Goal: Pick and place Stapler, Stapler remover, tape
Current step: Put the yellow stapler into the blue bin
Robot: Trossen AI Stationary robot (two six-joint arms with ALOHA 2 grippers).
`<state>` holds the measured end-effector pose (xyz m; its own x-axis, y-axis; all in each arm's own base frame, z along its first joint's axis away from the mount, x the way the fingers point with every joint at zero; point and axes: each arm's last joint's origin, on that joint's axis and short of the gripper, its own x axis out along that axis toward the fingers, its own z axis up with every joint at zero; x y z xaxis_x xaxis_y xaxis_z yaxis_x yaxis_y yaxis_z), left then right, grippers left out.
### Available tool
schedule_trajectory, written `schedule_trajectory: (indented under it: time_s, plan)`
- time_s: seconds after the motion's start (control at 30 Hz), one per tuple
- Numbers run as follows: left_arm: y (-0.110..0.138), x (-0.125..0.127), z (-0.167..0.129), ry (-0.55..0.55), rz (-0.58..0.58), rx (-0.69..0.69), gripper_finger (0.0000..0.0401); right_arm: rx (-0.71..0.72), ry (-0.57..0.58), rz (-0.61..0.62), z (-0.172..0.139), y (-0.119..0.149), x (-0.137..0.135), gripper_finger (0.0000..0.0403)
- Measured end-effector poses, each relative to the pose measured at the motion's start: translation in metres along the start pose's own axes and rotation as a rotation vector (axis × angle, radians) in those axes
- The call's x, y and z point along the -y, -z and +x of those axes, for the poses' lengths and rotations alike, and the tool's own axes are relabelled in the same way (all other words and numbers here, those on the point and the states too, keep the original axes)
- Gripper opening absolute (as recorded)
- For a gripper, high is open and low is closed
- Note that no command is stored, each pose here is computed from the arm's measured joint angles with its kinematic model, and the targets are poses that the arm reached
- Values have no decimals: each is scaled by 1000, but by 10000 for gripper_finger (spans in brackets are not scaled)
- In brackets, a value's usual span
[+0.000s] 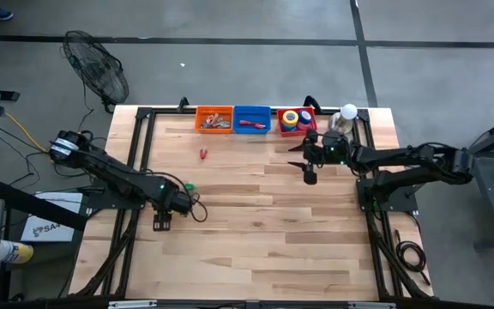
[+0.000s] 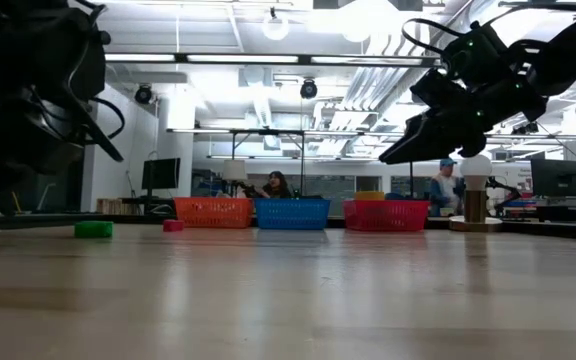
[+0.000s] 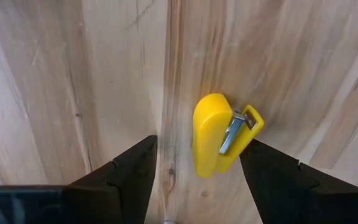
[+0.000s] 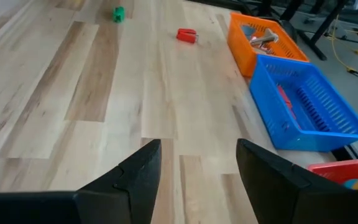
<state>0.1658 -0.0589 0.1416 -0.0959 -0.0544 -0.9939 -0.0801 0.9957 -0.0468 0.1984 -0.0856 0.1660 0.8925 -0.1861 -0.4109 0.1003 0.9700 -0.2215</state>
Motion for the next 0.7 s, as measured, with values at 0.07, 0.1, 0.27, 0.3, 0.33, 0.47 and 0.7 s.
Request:
schedule_trajectory:
  time_s: [0.07, 0.1, 0.27, 0.3, 0.33, 0.47, 0.7]
  plan:
    - [1, 0, 1, -1, 3, -1, 225, -4, -10, 1, 0, 0, -2, 199]
    - [1, 0, 1, 0, 3, -1, 225, -5, -14, 3, 0, 0, -3, 199]
    - [0, 0, 2, 4, 27, 8, 224, -14, -29, 15, 1, 0, -6, 199]
    - [0, 0, 2, 5, 34, 11, 222, -16, -31, 17, 1, 0, -6, 199]
    - [0, 0, 2, 4, 34, 13, 219, -17, -30, 20, 1, 0, -6, 199]
    - [-1, 0, 2, -1, 37, 17, 193, -32, -35, 25, 1, 2, -7, 199]
    - [-2, 0, 2, -3, 36, 32, 150, -39, -37, 29, 1, 3, -7, 199]
